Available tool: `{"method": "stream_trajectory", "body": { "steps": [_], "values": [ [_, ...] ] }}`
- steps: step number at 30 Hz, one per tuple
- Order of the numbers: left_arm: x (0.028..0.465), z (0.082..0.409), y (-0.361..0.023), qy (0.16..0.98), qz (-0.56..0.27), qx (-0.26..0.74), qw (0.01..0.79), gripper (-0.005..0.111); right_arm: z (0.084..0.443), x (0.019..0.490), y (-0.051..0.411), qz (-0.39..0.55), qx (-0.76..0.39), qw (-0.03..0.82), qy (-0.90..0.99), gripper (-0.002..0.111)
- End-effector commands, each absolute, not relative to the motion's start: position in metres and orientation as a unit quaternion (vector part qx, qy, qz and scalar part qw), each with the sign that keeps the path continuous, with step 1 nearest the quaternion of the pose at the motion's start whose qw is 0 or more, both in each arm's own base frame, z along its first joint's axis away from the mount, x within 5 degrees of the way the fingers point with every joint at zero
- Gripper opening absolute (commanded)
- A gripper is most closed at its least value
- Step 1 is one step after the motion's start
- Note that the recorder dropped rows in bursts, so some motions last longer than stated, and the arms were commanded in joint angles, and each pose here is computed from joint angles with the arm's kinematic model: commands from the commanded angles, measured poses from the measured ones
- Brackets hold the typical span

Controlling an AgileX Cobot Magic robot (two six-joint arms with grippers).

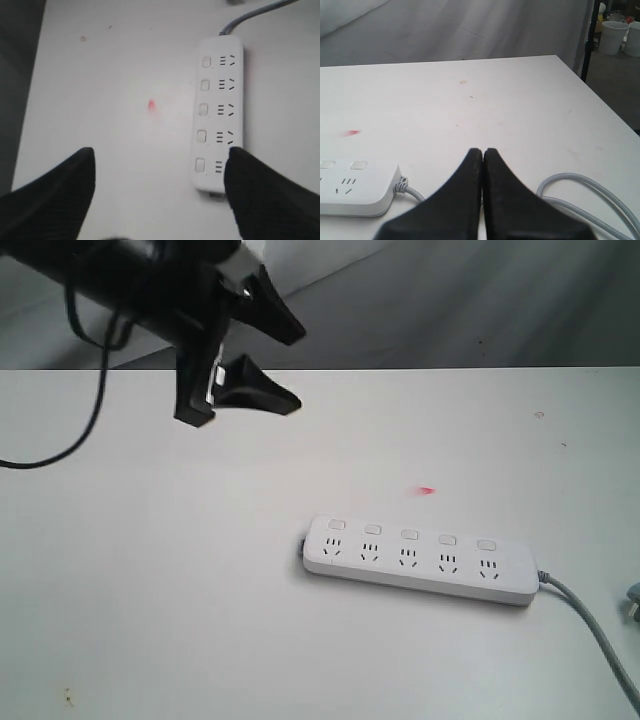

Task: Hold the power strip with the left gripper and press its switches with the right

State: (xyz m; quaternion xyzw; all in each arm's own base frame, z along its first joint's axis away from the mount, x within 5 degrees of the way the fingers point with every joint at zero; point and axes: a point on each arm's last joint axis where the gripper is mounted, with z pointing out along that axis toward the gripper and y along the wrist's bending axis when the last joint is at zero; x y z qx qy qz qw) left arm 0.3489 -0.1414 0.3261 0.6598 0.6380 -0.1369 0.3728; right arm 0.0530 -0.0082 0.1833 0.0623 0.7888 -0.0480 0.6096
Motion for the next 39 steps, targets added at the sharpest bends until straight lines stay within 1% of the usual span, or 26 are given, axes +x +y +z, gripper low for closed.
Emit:
{"method": "stream_trajectory", "body": {
  "steps": [1,3,5,8,9,15,19,23,26,33,36,39],
  "values": [
    [0.315,0.373,-0.123,0.657,-0.066,0.649,0.378,0.047,0.183,0.053,-0.008,-0.046,0.061,0.611,0.788,0.000],
    [0.301,0.388,-0.115,0.656,-0.038,0.653,0.376,0.033,0.183,0.053,-0.008,-0.046,0.061,0.611,0.788,0.000],
    [0.283,0.403,-0.109,0.655,-0.027,0.653,0.379,0.020,0.183,0.053,-0.008,-0.046,0.061,0.611,0.788,0.000],
    [0.258,0.422,-0.101,0.661,-0.046,0.641,0.388,0.002,0.183,0.053,-0.008,-0.046,0.061,0.611,0.788,0.000],
    [0.249,0.428,-0.100,0.667,-0.062,0.630,0.393,0.000,0.183,0.053,-0.008,-0.046,0.061,0.611,0.788,0.000],
    [0.206,0.466,-0.093,0.704,-0.166,0.521,0.453,0.000,0.183,0.053,-0.008,-0.046,0.061,0.611,0.788,0.000],
    [0.183,0.484,-0.084,0.730,-0.211,0.442,0.476,0.000,0.183,0.053,-0.008,-0.046,0.061,0.611,0.788,0.000],
    [0.158,0.497,-0.076,0.763,-0.251,0.348,0.483,0.000,0.183,0.053,-0.008,-0.046,0.061,0.611,0.788,0.000],
    [0.140,0.507,-0.073,0.771,-0.276,0.293,0.493,0.000,0.183,0.053,-0.008,-0.046,0.061,0.611,0.788,0.000],
    [0.098,0.521,-0.069,0.741,-0.265,0.300,0.539,0.000,0.183,0.053,-0.008,-0.046,0.061,0.611,0.788,0.000],
    [0.083,0.530,-0.066,0.717,-0.257,0.288,0.581,0.000,0.183,0.053,-0.008,-0.046,0.061,0.611,0.788,0.000],
    [0.073,0.543,-0.060,0.681,-0.242,0.256,0.642,0.000,0.183,0.053,-0.008,-0.046,0.061,0.611,0.788,0.000]
  ]
}}
